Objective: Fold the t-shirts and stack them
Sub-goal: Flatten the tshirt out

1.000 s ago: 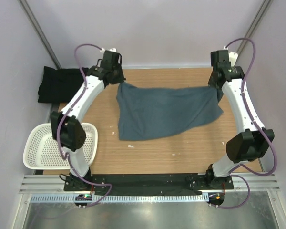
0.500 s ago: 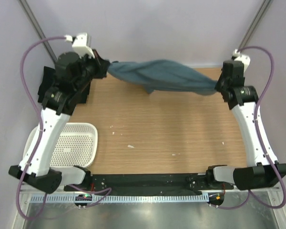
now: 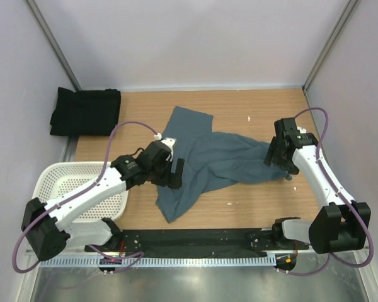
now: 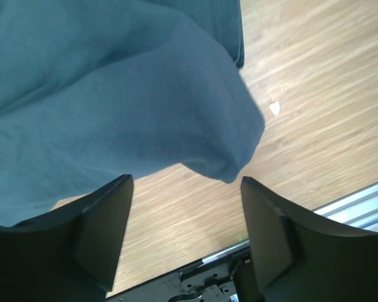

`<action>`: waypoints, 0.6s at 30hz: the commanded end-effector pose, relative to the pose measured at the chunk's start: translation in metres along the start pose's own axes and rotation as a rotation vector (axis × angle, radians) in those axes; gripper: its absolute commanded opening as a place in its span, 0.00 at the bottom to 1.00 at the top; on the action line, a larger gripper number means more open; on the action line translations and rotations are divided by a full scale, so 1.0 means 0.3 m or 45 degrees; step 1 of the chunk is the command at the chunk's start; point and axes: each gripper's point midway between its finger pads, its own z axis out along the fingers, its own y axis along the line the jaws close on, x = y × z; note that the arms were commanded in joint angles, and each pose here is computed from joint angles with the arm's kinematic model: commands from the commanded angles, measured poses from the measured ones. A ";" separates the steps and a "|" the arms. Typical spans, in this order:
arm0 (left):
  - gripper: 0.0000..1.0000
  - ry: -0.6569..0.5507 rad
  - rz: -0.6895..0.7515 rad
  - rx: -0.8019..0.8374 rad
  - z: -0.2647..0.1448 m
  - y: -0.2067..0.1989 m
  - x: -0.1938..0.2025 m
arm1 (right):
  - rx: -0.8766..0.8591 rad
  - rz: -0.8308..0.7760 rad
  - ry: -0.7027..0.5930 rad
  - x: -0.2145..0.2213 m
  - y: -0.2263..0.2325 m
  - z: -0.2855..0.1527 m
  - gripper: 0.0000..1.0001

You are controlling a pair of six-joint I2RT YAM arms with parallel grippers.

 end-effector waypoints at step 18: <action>0.93 0.028 -0.661 -0.550 0.135 0.256 -0.184 | -0.166 0.014 -0.082 -0.254 0.198 0.025 0.77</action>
